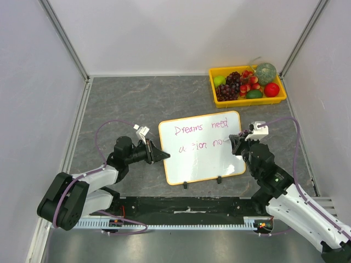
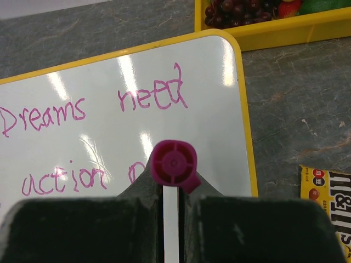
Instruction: Write a sentence on the whiteboard
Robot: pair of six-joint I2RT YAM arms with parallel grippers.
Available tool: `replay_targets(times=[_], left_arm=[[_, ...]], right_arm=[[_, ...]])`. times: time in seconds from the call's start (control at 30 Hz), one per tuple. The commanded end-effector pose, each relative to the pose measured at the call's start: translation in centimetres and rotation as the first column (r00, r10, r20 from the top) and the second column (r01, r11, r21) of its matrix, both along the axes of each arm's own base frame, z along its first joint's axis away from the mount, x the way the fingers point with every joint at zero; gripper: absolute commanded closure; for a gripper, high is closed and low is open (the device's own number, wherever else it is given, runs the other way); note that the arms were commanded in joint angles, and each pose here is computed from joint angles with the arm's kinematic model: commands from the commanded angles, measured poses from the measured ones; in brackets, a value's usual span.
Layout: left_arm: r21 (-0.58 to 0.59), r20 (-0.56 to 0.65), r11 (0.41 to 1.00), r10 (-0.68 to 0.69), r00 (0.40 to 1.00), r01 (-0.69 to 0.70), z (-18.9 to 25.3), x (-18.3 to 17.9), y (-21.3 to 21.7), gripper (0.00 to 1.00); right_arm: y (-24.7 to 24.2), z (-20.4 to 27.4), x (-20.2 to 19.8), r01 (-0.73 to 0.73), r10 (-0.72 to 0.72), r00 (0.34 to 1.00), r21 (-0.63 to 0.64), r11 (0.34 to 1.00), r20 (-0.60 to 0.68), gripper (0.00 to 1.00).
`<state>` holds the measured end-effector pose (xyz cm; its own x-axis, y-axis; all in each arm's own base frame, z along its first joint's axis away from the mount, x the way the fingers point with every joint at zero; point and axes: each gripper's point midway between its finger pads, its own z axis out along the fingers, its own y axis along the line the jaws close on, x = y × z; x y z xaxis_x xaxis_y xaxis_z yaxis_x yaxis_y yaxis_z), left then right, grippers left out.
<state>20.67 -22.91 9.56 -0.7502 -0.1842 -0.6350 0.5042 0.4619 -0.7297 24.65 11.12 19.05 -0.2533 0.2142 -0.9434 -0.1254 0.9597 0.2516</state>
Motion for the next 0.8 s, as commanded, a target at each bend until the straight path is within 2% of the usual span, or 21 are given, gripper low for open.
replay_targets(times=[0.0,0.37,0.77], left_arm=[[0.098,0.031,0.994,0.045,0.999,-0.048,-2.0,0.9,1.0,0.98],[0.097,0.032,0.994,0.047,0.998,-0.05,-1.9,0.9,1.0,0.98],[0.097,0.035,0.994,0.045,0.998,-0.048,-1.9,0.9,1.0,0.98]], right_arm=[[-0.7,-0.8,-0.3,0.028,-0.028,0.999,-0.004,1.0,-0.016,1.0],[-1.0,-1.6,-0.8,0.024,-0.024,0.999,-0.017,1.0,-0.037,1.0],[-1.0,1.6,0.7,0.067,-0.067,0.997,-0.019,0.998,0.026,1.0]])
